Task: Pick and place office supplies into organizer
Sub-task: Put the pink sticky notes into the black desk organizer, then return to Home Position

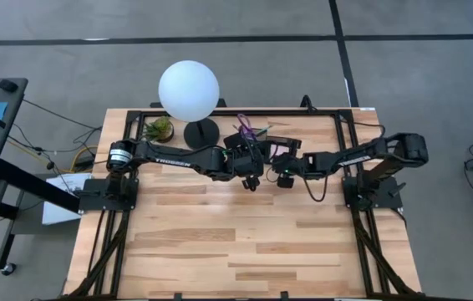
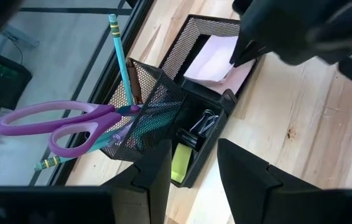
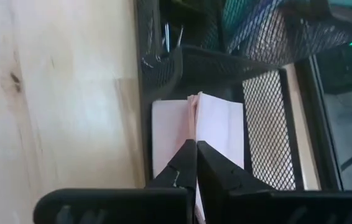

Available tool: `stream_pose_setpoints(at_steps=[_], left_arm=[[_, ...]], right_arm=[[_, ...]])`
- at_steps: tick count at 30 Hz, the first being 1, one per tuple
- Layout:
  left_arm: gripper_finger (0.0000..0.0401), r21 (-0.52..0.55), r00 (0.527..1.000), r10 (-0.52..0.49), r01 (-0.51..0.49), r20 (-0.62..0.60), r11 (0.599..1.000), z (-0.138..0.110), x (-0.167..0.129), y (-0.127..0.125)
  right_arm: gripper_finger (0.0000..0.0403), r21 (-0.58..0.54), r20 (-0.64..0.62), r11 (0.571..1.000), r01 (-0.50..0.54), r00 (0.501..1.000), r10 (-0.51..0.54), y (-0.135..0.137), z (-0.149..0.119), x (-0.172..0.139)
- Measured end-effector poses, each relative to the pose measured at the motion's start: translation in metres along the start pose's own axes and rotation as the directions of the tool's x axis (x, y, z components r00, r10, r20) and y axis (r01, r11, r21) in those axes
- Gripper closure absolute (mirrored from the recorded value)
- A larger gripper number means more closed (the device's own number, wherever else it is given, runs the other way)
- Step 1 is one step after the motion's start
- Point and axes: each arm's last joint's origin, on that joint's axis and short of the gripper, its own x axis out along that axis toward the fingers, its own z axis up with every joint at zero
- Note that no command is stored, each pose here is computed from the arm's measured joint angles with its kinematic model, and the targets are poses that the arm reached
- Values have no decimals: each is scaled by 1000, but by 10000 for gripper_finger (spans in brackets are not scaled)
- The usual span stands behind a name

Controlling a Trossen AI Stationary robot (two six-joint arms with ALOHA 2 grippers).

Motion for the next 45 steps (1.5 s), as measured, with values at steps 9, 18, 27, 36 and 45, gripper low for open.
stream_pose_setpoints(at_steps=[9,18,27,36,45], left_arm=[[276,0,1000,-4,4,-1,1000,0,0,0],[276,-42,1000,-8,8,-6,999,-1,0,0],[276,-85,1000,-11,9,-25,996,-4,-78,27],[276,-161,999,-32,32,-3,986,-45,-209,79],[276,-227,997,-70,78,41,971,-112,-277,111]], right_arm=[[365,-92,15,996,4,1000,-2,1,2,1],[304,51,94,998,36,995,-40,-2,16,-8],[301,79,101,997,-8,995,0,-34,28,-88],[301,335,237,901,-277,950,204,-68,-16,-207],[301,346,480,746,-570,790,381,-90,-70,-254]])
